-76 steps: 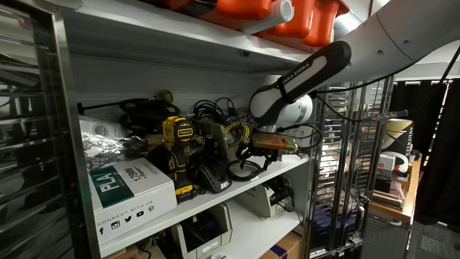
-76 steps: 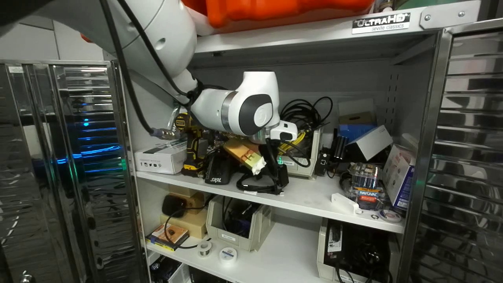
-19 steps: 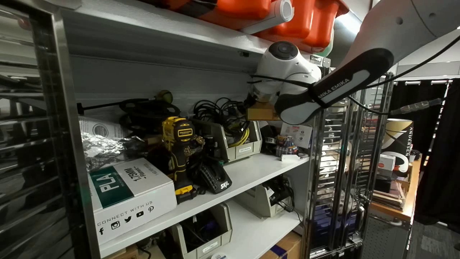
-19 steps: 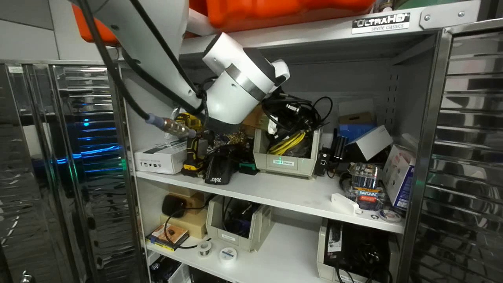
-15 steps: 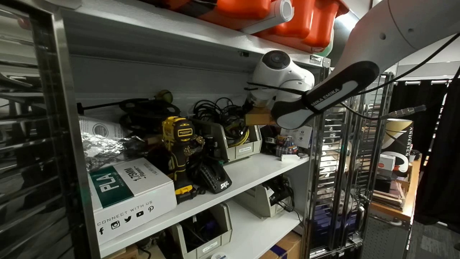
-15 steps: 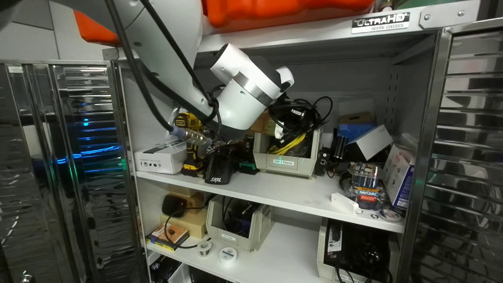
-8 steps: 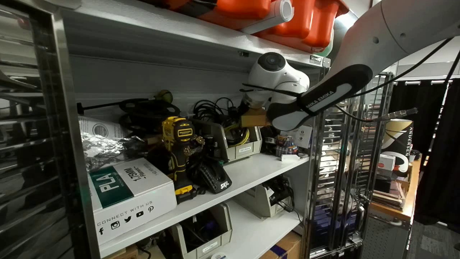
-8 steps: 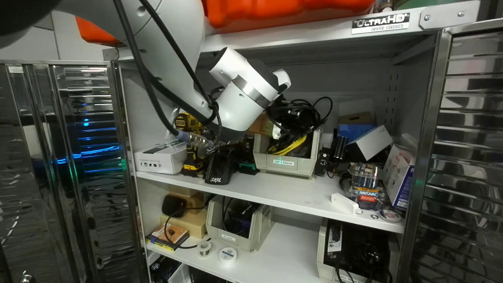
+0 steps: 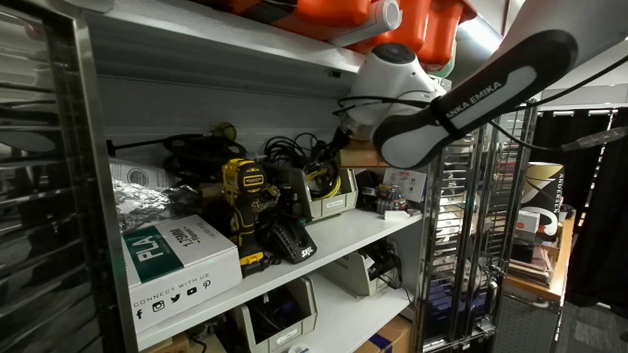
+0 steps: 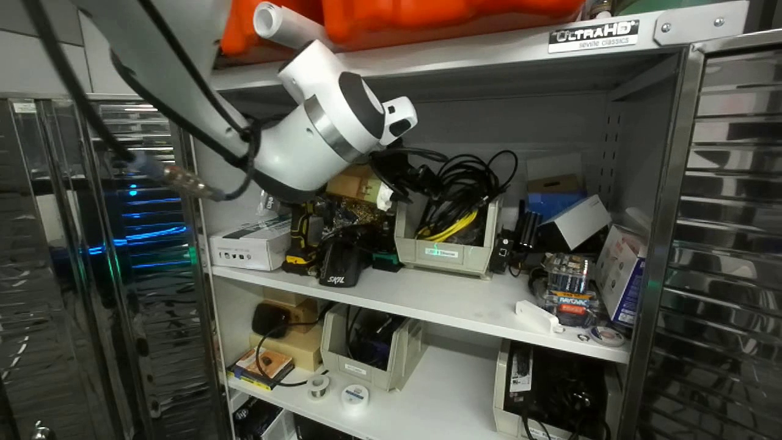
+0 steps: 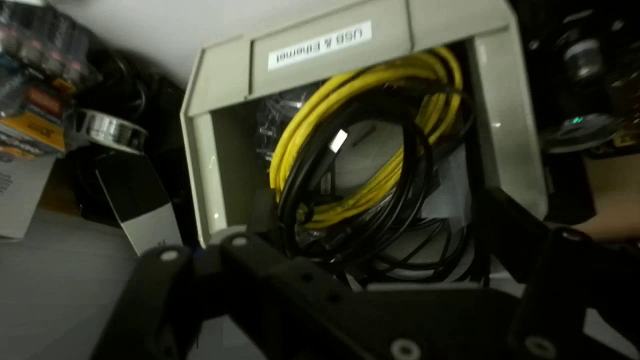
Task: Put the black cable in the box
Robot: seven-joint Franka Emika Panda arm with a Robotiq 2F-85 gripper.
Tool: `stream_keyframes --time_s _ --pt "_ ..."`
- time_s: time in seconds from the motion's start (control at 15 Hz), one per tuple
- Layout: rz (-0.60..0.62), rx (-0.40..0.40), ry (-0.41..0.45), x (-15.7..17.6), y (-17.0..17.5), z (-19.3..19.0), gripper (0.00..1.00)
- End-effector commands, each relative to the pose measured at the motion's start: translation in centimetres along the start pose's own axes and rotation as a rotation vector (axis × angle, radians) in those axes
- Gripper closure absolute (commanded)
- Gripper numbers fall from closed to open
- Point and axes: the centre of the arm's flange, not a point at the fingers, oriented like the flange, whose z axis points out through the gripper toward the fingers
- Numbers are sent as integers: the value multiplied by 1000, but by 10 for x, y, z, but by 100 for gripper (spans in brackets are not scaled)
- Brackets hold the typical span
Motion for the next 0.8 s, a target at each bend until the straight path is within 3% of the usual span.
stream_keyframes --time_s 0.0,0.4,0.73 --pt "-13 55 -186 -41 32 -70 0" --pt "-37 156 -532 -120 29 -108 0" --pt "-99 254 -857 -128 58 -163 0"
